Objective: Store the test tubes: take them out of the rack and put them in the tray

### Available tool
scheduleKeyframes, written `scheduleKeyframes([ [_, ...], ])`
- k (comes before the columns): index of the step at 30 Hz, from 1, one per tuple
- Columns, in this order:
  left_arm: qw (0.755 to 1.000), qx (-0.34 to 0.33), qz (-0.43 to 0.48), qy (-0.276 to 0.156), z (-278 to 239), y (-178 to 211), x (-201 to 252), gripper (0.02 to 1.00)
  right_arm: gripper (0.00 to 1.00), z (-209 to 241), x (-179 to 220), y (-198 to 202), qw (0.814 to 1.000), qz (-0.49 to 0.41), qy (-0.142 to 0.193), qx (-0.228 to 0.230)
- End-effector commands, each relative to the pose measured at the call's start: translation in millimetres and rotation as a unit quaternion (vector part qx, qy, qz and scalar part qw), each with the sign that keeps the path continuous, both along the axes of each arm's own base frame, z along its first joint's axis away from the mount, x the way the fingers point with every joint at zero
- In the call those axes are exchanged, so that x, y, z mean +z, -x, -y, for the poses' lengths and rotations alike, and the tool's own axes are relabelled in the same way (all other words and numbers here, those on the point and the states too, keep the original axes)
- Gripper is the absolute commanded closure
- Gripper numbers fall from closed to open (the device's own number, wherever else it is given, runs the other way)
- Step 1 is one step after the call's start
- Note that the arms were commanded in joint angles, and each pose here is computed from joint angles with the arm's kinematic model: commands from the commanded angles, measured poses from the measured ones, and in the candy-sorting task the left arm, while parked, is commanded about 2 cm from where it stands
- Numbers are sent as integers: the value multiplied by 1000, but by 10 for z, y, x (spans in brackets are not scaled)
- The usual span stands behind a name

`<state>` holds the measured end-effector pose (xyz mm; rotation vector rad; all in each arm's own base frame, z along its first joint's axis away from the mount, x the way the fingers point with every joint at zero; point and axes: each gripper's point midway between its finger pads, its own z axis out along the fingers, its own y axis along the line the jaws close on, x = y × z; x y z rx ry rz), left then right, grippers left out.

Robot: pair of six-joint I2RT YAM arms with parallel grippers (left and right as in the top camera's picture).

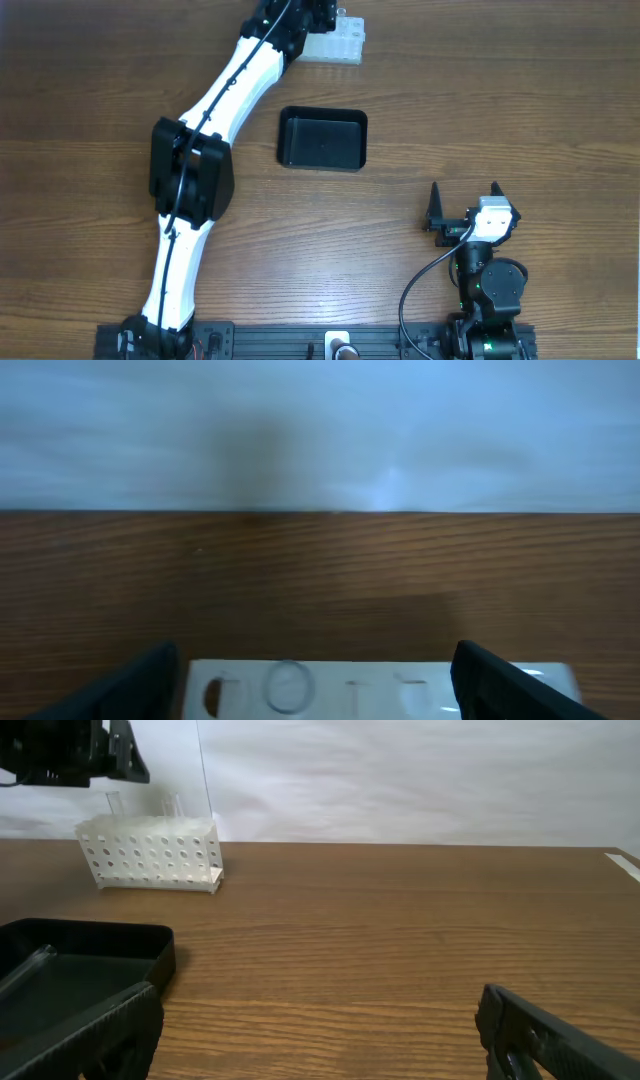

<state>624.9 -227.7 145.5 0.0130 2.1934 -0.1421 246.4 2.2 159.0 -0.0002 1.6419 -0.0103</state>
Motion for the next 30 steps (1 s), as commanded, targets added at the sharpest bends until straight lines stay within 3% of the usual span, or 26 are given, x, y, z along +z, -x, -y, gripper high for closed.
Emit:
scheduleKeyframes([
  [1,1000,15,-4,-15,-173,-92,-167,156,12,10,-14,2,1000,0,-2,-1],
  [7,1000,14,-5,-15,-168,-107,-221,259,9,9,-14,2,1000,0,-2,-1],
  [16,1000,0,-20,-13,-77,-83,-402,268,9,10,-14,2,1000,0,-2,-1],
  [18,1000,0,-20,-13,-78,-83,-402,308,9,10,-14,2,1000,0,-2,-1],
  [30,1000,-1,-19,-13,-55,-76,-401,847,7,10,-14,2,1000,0,-2,-1],
])
